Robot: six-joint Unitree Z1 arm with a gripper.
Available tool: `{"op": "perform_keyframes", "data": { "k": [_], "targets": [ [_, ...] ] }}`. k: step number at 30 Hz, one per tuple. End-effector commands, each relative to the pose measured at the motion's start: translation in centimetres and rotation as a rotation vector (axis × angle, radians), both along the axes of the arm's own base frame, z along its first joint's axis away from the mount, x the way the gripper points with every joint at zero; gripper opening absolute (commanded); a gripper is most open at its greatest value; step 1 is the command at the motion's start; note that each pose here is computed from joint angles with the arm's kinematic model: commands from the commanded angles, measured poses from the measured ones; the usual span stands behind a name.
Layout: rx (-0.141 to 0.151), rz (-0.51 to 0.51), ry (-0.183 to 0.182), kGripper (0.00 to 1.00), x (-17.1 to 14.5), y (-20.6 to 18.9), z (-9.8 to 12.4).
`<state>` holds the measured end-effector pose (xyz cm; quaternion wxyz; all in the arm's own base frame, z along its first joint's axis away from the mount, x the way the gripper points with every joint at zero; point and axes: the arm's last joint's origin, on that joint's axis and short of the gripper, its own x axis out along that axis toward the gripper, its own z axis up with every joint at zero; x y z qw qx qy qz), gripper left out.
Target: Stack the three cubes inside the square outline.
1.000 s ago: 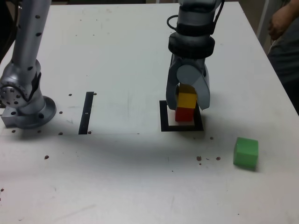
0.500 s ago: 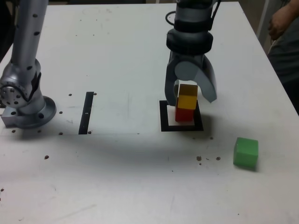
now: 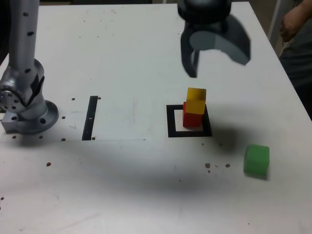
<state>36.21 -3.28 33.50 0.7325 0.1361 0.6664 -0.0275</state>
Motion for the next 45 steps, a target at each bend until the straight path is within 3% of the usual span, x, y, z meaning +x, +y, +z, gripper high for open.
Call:
{"op": "perform_keyframes", "data": {
  "k": [1, 7, 13, 19, 33, 45],
  "targets": [
    [0.007, -0.023, -0.001, 1.00, 0.9, -0.7, 0.1],
    [0.007, -0.069, -0.012, 1.00, 2.5, -2.5, 0.4],
    [-0.004, -0.101, 0.008, 1.00, 4.5, -4.3, -0.6],
    [-0.025, -0.133, 0.056, 1.00, 6.7, -6.3, -2.5],
    [-0.107, -0.140, 0.190, 0.99, 8.9, -9.5, -8.0],
    [-0.145, -0.130, 0.216, 0.95, 10.6, -10.5, -11.0]
  ]
}}
